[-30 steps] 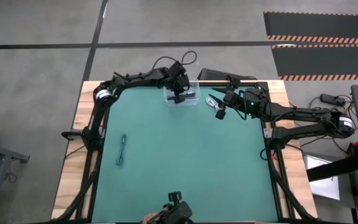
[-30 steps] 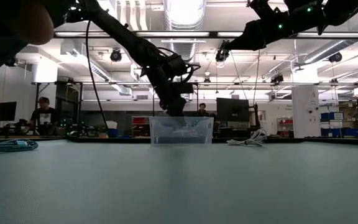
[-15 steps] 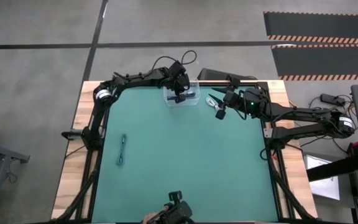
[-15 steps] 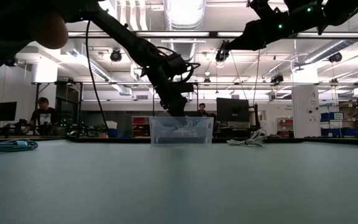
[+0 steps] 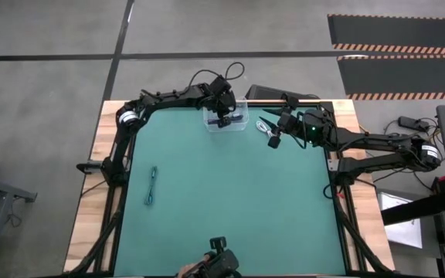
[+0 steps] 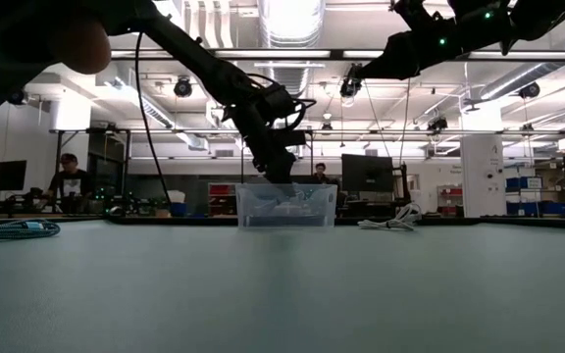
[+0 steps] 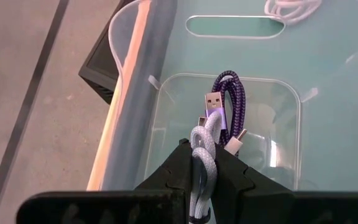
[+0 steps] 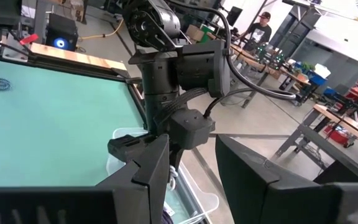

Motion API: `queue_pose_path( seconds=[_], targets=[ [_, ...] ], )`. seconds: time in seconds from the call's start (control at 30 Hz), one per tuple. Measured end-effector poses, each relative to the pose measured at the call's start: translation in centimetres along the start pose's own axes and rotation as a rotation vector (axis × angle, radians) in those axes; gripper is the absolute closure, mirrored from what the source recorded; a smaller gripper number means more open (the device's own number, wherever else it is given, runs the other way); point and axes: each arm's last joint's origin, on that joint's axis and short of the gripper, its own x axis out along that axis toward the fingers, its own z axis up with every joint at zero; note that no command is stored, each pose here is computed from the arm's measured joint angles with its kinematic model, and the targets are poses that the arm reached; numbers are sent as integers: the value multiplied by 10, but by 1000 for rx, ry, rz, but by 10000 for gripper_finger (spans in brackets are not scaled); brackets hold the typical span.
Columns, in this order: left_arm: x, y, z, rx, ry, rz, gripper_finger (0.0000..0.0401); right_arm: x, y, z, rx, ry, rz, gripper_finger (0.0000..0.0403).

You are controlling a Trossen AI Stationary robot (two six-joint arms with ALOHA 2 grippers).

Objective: Pick and place USB-C Cables
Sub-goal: Put the bottom right white charger cable into the transparent bin

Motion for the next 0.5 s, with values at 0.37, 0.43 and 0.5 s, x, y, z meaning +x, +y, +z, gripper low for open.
queue_pose_path(
  seconds=[0.37, 0.43, 0.5],
  targets=[
    [0, 0, 1, 1, -10, 4, 375, 0, 0, 0, -1, 5, 2, 280],
    [0, 0, 1, 1, -12, 5, 365, 0, 0, 0, -1, 5, 2, 280],
    [0, 1, 1, 2, -13, 5, 351, 0, 0, 0, -1, 5, 2, 280]
  ],
)
